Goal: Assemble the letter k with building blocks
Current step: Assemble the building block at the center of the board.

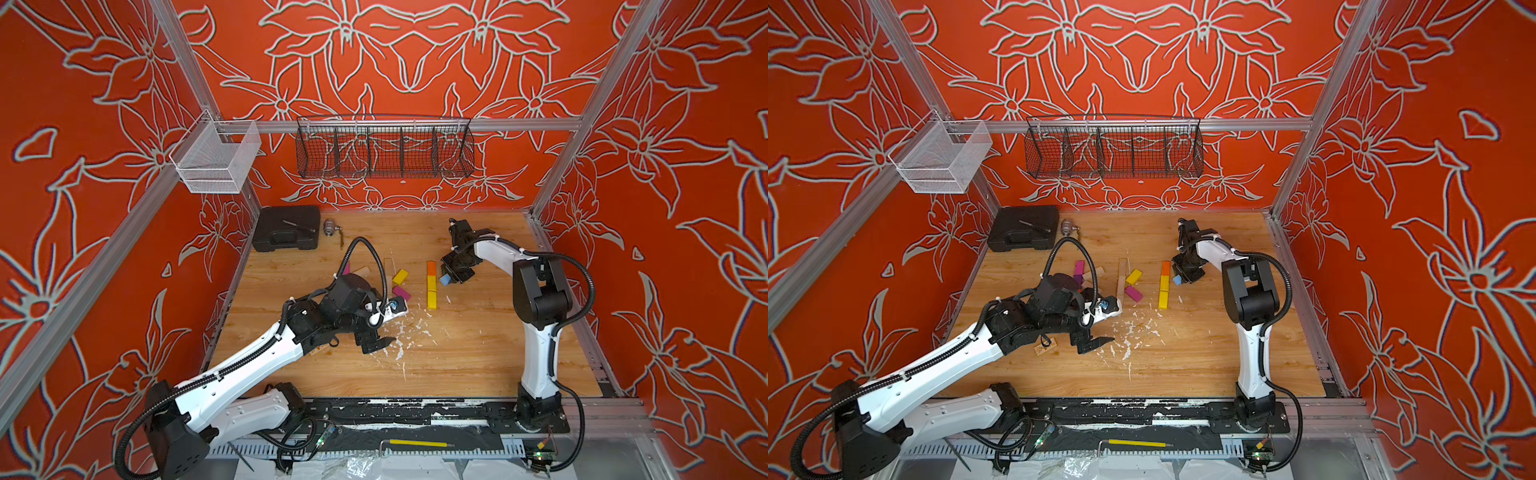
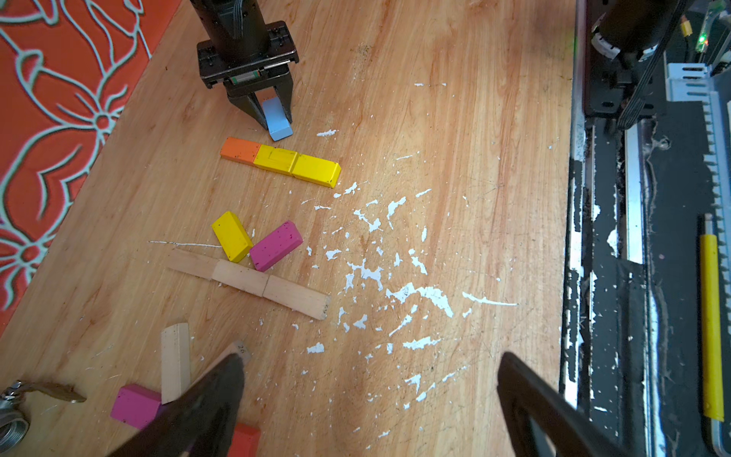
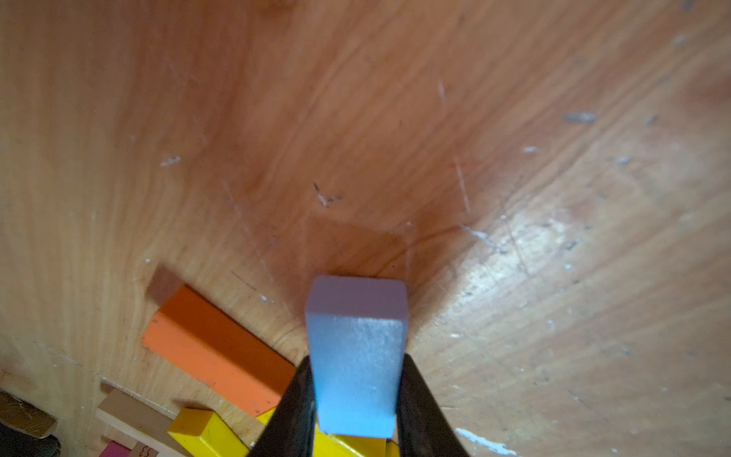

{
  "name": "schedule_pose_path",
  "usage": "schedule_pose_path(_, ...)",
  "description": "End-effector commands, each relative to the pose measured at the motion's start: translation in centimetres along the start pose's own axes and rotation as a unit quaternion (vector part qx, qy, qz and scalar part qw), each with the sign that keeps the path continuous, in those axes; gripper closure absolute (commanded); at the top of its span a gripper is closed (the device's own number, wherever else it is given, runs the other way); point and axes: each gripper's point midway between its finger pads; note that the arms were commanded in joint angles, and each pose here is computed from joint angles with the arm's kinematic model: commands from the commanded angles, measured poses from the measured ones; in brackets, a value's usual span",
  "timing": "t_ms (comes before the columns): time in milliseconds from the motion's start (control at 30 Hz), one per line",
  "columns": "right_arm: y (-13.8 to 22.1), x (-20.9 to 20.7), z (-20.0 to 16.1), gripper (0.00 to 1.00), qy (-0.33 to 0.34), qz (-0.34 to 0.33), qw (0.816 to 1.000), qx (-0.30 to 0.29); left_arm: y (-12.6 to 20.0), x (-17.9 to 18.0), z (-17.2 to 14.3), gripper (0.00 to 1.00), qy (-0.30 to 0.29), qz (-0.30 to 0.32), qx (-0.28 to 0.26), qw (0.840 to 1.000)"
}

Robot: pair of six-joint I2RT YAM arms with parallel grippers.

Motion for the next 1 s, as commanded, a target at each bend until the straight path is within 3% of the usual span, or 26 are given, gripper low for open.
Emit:
schedule_pose_path(0, -0.3, 0.3, -0.3, 0.72, -0.004, -0.007, 1.000, 0.007, 0.3, -0.2, -0.3, 0.03, -0.002, -0.002, 0.002, 1.000)
schedule_pose_path(633, -1.4, 0.8, -0.7, 0.71, -0.001, -0.007, 1.000, 0.019, 0.2, -0.3, -0.3, 0.03, -0.002, -0.004, 0.003, 1.000)
schedule_pose_path(967, -1.6, 0.7, -1.0, 0.61, 0.001, -0.009, 1.000, 0.024, 0.2, -0.2, -0.3, 0.03, -0.002, -0.004, 0.003, 1.000)
Point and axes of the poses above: each gripper's point midway between its finger pads, its own y axis back along the fingers, its own x axis along the line the jaws close on, z = x × y, and after that the axes turned 10 degrees about y, right-handed
